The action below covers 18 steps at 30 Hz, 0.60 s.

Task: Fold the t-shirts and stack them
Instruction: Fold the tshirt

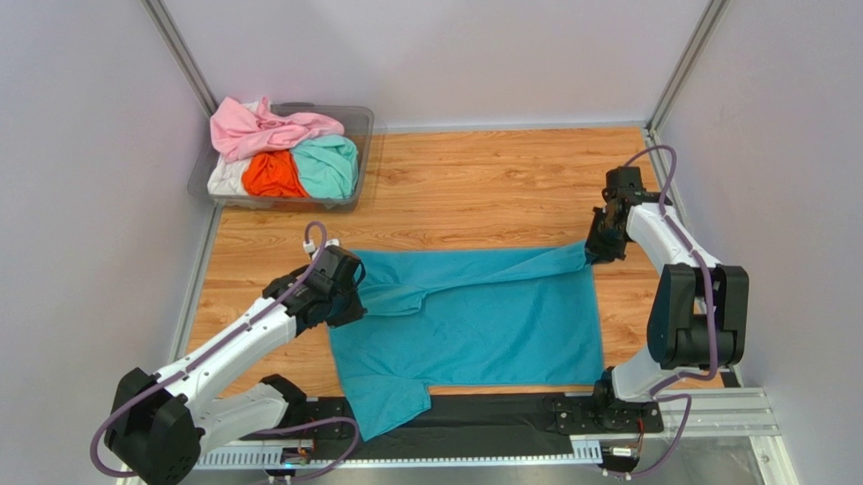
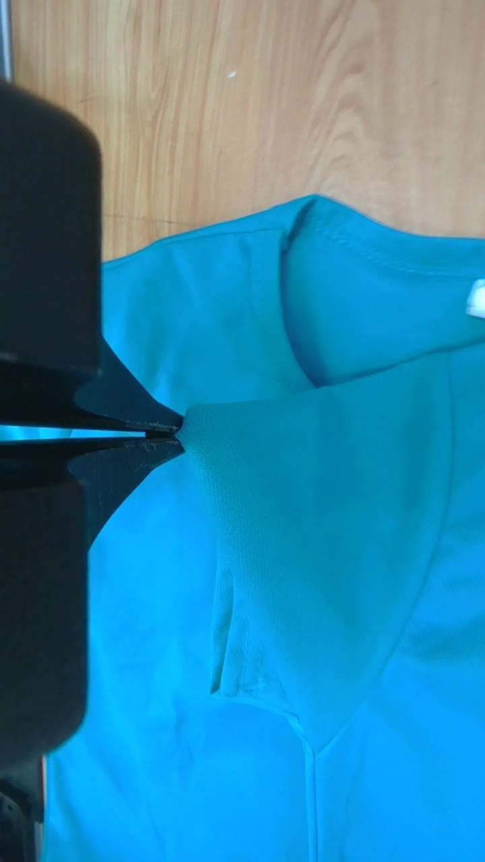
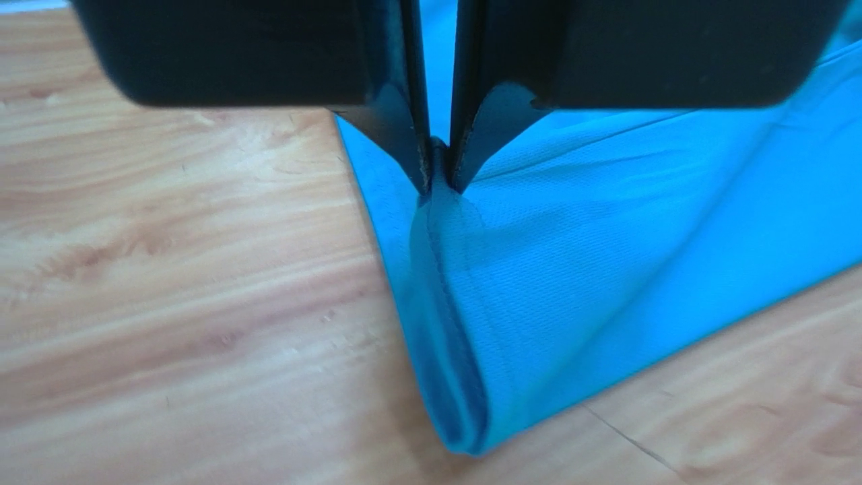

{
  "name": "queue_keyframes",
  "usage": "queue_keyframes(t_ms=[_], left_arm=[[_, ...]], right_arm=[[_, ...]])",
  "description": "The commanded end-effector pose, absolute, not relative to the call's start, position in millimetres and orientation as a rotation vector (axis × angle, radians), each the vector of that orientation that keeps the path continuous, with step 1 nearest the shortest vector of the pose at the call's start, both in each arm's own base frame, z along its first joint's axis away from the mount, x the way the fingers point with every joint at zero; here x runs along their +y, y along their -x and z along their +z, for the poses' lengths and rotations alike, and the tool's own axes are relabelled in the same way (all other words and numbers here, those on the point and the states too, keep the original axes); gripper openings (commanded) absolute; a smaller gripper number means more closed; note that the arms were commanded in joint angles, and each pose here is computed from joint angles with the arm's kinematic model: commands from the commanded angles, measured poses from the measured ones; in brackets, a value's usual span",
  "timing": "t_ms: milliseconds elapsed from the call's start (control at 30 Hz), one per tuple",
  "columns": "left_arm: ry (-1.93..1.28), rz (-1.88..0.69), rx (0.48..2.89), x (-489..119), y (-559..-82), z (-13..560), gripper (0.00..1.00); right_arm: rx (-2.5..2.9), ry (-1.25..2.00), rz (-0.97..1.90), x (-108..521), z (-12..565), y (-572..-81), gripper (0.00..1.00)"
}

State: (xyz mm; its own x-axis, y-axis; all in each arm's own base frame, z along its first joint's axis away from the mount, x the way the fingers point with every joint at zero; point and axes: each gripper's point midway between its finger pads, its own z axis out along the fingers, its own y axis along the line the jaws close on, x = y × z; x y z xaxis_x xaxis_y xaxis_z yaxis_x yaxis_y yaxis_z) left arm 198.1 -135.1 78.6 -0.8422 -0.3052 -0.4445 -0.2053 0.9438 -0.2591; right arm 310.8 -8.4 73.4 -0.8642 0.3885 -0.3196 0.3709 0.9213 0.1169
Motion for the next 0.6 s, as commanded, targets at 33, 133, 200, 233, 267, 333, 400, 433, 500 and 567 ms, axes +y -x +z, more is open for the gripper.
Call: queue_keyframes(t_ms=[33,133,200,233,267,333,400,433,500,567], left_arm=[[0.385,-0.37,2.66,-146.2,-180.3,65.9,0.1],[0.376,-0.4,2.668,-145.0,-170.1,62.5,0.3],[0.351,-0.427,2.679,-145.7,-163.6,62.1,0.58],[0.341,-0.439,2.675,-144.8,-160.7,65.1,0.69],[0.336,-0.442,2.669,-144.2,-160.5,68.2,0.78],[0.311,-0.451,2.65,-143.3,-161.0,76.7,1.0],[0.277,-0.448,2.621,-142.4,-165.3,90.9,1.0],[0.265,-0.453,2.585,-143.0,-171.4,101.8,1.0],[0.237,-0.421,2.551,-140.6,-179.9,110.4,1.0],[0.24,-0.361,2.493,-135.2,-194.9,123.8,1.0]], right_arm=[[2.686,-0.646,-0.081,-28.8,67.0,-299.6,0.18],[2.697,-0.638,-0.051,-23.9,62.9,-292.7,0.29],[2.685,-0.625,-0.014,-19.6,67.8,-292.2,0.39],[2.681,-0.62,-0.005,-18.5,71.5,-291.5,0.49],[2.668,-0.615,0.011,-17.0,76.2,-293.1,0.53],[2.638,-0.58,0.063,-10.9,91.0,-293.9,0.73],[2.603,-0.53,0.139,-0.3,108.2,-295.1,1.0],[2.595,-0.498,0.164,4.4,113.9,-295.1,1.0],[2.56,-0.414,0.229,22.4,131.5,-295.1,1.0],[2.547,-0.311,0.284,45.3,140.4,-292.5,1.0]])
